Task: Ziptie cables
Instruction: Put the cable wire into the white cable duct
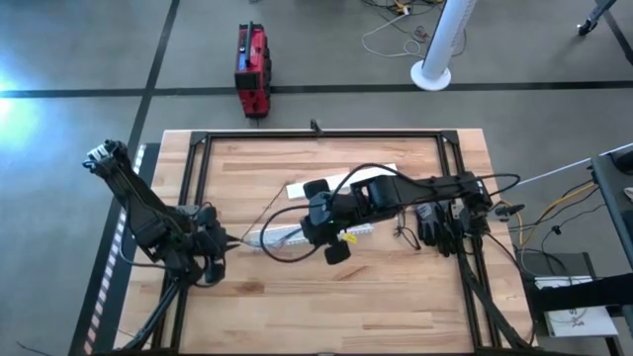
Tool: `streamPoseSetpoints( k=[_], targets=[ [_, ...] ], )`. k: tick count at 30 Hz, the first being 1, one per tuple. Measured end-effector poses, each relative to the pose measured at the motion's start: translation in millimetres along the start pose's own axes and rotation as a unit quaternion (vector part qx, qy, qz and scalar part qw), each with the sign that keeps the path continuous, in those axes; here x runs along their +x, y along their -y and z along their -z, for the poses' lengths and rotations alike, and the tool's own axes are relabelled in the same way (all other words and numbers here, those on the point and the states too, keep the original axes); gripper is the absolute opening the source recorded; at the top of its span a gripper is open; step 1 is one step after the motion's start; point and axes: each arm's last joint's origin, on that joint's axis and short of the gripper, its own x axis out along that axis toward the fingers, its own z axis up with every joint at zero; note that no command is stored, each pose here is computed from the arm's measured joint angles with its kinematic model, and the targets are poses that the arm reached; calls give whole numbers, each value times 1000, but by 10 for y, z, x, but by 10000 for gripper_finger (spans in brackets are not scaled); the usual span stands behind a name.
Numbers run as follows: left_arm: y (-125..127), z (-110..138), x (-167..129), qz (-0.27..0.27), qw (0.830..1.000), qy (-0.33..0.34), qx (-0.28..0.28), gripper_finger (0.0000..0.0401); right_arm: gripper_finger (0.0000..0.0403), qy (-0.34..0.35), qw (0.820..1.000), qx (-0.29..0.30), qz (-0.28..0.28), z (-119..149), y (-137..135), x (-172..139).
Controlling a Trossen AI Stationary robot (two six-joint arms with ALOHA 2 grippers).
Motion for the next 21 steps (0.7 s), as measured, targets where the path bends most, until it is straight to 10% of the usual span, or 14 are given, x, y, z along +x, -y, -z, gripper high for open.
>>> streamPoseSetpoints(
  k=[10, 21],
  targets=[
    [63, 206, 266, -43, 998, 27, 22, 45, 0, -144, 986, 55, 67, 269, 41, -30],
    [90, 399, 528, -77, 992, 93, 25, 45, 0, -253, 966, 43, 17, 554, 9, 131]
  ],
)
